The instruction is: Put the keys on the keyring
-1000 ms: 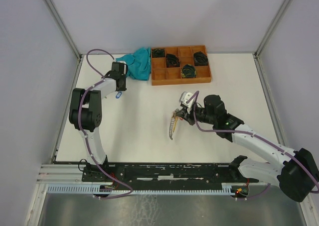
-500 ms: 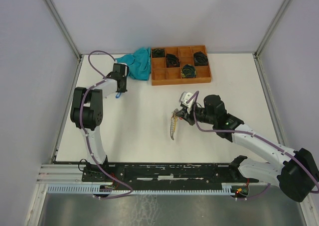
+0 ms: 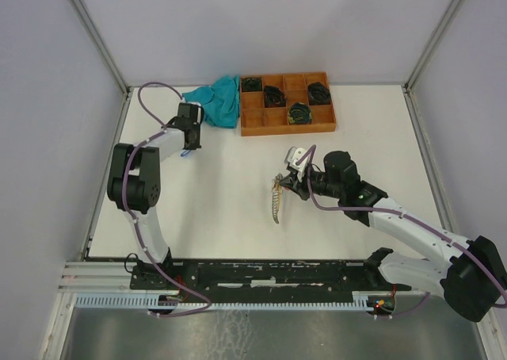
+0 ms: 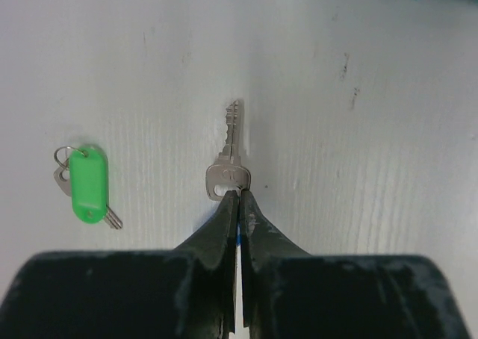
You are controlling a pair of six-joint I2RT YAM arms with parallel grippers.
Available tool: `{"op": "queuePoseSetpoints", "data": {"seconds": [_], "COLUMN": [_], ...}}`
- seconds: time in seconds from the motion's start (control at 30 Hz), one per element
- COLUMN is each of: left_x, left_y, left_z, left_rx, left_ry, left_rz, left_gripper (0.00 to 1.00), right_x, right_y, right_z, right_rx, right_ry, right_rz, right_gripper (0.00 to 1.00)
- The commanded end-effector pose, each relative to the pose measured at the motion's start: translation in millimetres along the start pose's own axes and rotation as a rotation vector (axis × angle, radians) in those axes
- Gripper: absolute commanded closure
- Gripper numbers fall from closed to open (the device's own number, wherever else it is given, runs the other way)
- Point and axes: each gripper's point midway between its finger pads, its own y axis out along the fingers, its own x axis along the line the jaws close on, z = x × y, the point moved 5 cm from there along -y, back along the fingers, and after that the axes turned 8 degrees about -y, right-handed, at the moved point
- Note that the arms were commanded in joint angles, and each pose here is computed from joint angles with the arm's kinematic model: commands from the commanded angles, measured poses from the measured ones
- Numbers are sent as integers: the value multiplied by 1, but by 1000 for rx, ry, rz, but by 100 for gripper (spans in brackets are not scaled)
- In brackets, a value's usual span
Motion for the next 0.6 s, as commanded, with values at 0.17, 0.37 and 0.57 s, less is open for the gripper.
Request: {"op": "queuePoseSetpoints", "data": {"seconds": [0.17, 0.37, 0.57], "left_x": [-51, -102, -117], "left_y": [-91, -148, -190], "left_z": [-28, 5, 40], "left_rx": [-238, -423, -638], "left_ry": [50, 164, 280], "left_rz": [303, 589, 916], "left_gripper": [97, 97, 97], "right_x": [-2, -3, -5], "right_y": [3, 5, -11], "right_z": [-35, -39, -48], "right_rx": [-83, -34, -41], "right_ry": [11, 59, -14], "right_rz": [-77, -106, -71], "right_gripper": [99, 99, 99]}}
